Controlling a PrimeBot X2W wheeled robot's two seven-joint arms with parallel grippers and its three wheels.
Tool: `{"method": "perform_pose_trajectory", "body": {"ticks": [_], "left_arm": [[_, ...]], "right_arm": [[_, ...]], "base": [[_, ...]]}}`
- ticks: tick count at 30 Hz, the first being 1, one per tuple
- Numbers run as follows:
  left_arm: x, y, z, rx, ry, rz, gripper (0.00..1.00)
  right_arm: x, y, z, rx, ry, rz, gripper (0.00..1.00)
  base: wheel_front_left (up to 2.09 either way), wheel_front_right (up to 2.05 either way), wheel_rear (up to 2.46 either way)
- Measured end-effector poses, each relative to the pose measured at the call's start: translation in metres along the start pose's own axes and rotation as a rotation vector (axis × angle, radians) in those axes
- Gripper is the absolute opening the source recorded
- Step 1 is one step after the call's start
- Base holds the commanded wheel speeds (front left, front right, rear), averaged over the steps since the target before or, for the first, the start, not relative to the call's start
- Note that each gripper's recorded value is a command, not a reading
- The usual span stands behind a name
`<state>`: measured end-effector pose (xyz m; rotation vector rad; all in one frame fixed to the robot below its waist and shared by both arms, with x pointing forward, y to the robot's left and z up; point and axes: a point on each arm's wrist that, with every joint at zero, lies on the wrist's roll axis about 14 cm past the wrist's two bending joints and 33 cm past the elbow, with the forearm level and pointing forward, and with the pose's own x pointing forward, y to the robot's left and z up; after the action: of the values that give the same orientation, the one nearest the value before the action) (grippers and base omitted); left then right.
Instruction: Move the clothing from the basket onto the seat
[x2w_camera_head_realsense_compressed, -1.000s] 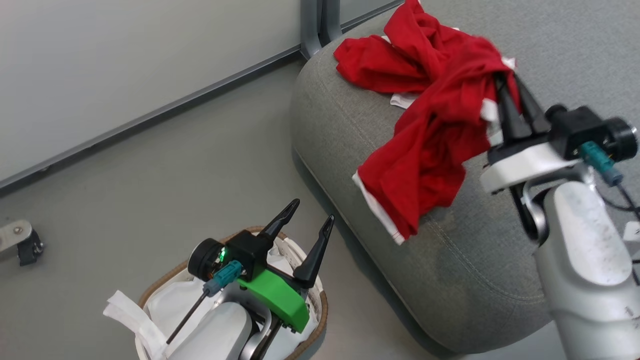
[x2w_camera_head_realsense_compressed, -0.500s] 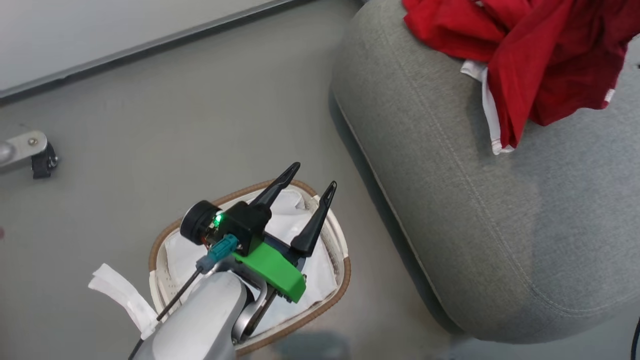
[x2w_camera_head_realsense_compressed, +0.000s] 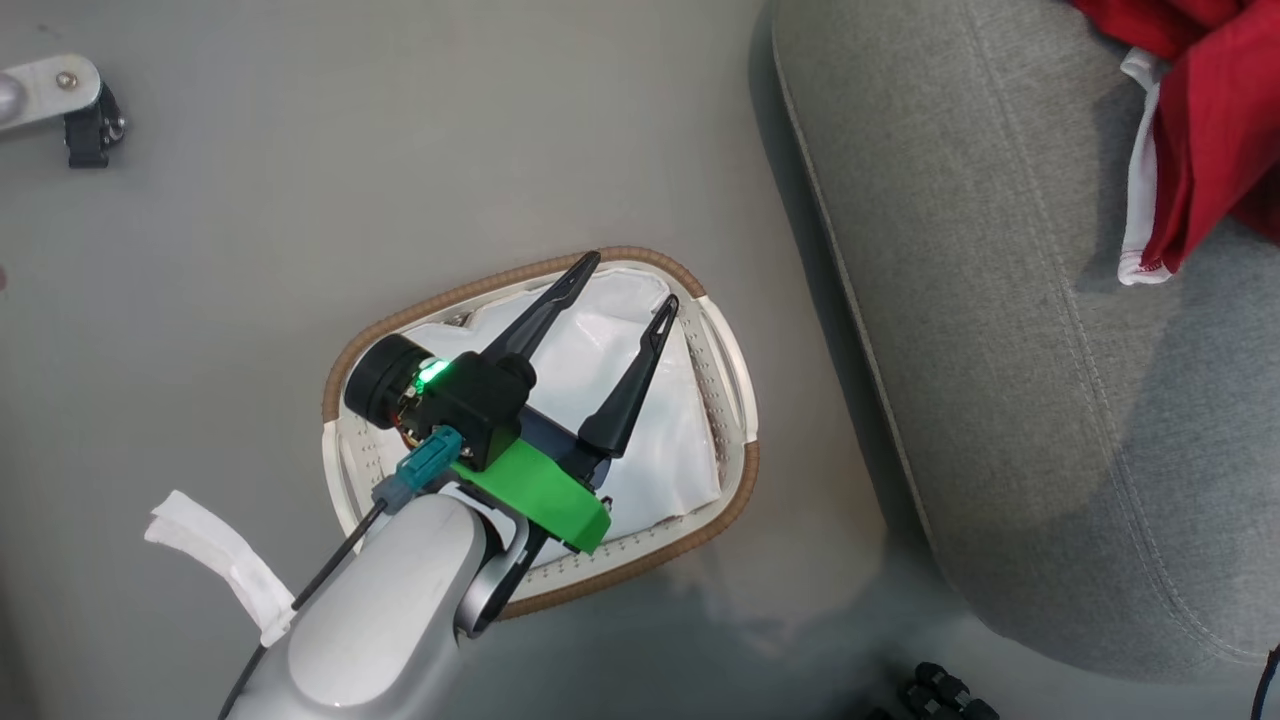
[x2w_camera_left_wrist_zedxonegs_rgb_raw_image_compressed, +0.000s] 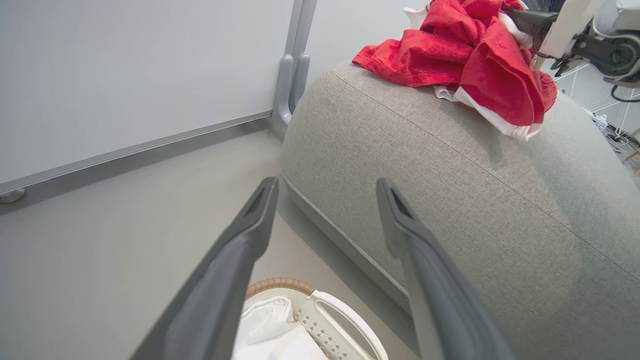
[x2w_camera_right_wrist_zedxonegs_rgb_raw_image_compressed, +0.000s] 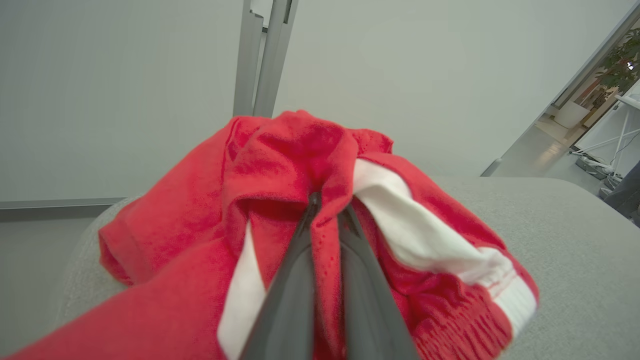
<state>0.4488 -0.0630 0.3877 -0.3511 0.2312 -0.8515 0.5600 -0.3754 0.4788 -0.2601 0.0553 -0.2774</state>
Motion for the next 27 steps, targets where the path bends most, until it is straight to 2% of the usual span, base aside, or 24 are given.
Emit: {"method": "perform_pose_trajectory", "body": {"ticks": [3,4,5,6,7,8,9,17,27], "left_arm": [[-0.004,0.009,-0.009,-0.011,0.017,0.018,1.00],[-0.005,0.012,-0.011,-0.014,0.021,0.024,1.00],[-0.005,0.013,-0.012,-0.015,0.024,0.028,1.00],[-0.006,0.015,-0.013,-0.015,0.025,0.032,1.00],[-0.006,0.016,-0.011,-0.014,0.021,0.033,1.00],[-0.006,0.016,-0.009,-0.013,0.017,0.036,1.00],[-0.006,0.016,-0.008,-0.011,0.016,0.037,1.00],[-0.012,0.018,0.011,0.004,-0.017,0.087,1.00],[-0.041,0.021,0.047,0.003,-0.095,0.224,1.00]], "right_arm": [[-0.001,0.012,-0.025,0.001,0.050,0.014,0.00],[-0.001,0.015,-0.030,0.003,0.061,0.017,0.07],[-0.002,0.017,-0.034,0.003,0.069,0.020,0.21],[-0.003,0.019,-0.038,0.002,0.077,0.023,0.29],[-0.006,0.021,-0.040,0.004,0.084,0.025,0.49],[-0.009,0.022,-0.042,0.002,0.088,0.027,0.78],[-0.011,0.022,-0.043,-0.002,0.091,0.029,1.00],[-0.036,0.016,-0.025,-0.034,0.064,0.044,1.00],[-0.058,0.017,0.041,-0.063,-0.077,0.094,1.00]], "base": [[0.00,0.00,0.00],[0.00,0.00,0.00],[0.00,0.00,0.00],[0.00,0.00,0.00],[0.00,0.00,0.00],[0.00,0.00,0.00],[0.00,0.00,0.00],[0.00,0.00,0.00],[0.00,0.00,0.00]]}}
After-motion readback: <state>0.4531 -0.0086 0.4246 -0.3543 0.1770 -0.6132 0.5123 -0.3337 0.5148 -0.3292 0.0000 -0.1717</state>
